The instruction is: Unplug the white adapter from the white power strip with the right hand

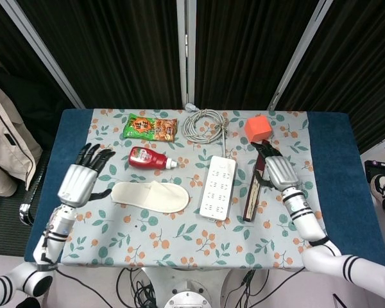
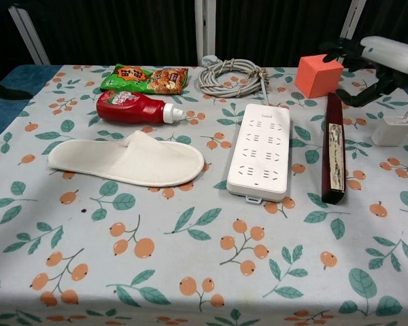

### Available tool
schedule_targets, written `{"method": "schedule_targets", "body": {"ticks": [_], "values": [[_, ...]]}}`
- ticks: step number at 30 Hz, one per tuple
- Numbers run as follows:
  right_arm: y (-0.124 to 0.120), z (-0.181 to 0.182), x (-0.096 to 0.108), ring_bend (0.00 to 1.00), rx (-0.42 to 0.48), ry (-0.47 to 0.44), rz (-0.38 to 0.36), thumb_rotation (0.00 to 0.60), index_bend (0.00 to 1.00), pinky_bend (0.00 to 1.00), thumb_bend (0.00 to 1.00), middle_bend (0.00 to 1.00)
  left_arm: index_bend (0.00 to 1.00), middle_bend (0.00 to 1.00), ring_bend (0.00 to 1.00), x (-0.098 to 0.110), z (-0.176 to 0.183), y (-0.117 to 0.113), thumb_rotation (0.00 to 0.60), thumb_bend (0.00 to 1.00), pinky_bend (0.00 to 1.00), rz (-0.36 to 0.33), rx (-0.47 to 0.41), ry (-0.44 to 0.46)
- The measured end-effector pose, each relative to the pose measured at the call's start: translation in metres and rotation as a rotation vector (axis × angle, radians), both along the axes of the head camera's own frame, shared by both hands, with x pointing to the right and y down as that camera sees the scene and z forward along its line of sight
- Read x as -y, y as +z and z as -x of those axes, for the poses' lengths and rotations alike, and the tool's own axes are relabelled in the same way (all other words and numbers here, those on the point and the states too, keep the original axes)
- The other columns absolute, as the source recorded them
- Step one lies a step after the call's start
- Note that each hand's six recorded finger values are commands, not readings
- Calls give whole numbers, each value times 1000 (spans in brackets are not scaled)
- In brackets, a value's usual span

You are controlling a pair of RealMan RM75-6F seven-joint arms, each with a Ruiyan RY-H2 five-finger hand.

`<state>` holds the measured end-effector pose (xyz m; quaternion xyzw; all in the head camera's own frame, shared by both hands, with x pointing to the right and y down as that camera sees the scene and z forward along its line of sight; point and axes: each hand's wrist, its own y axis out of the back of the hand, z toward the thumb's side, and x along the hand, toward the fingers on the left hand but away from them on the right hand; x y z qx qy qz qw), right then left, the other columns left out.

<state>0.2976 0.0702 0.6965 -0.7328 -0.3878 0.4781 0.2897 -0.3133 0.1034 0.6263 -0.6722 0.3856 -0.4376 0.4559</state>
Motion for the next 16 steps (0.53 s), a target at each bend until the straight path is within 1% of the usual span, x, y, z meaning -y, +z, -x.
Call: {"method": "schedule_targets", "body": {"ticks": [4, 7, 8, 10, 11, 14, 16], "values": [[-35, -24, -16, 7, -25, 19, -82, 600, 0, 148, 412, 137, 135, 143, 49, -7, 40, -13, 600, 72, 35, -10, 67, -88], [-64, -48, -38, 7, -72, 48, -134, 600, 0, 146, 402, 130, 143, 143, 49, -19, 71, -22, 600, 72, 32, -2, 123, -167], [-75, -58, -48, 7, -94, 64, -148, 600, 0, 145, 402, 130, 144, 143, 49, -24, 83, -26, 600, 72, 30, 2, 145, -198], [-89, -72, -65, 7, -132, 89, -162, 600, 0, 144, 402, 129, 144, 143, 49, -33, 99, -30, 600, 72, 28, 12, 172, -245], [-98, -81, -77, 7, -156, 105, -167, 600, 0, 143, 402, 129, 144, 143, 49, -40, 108, -33, 600, 72, 28, 20, 186, -276], [-114, -96, -105, 6, -200, 137, -172, 600, 0, 140, 402, 130, 143, 143, 49, -57, 126, -40, 600, 72, 26, 27, 210, -344], [-121, -102, -119, 7, -213, 152, -172, 600, 0, 139, 402, 131, 144, 143, 49, -67, 131, -45, 600, 72, 23, 26, 217, -372]]}}
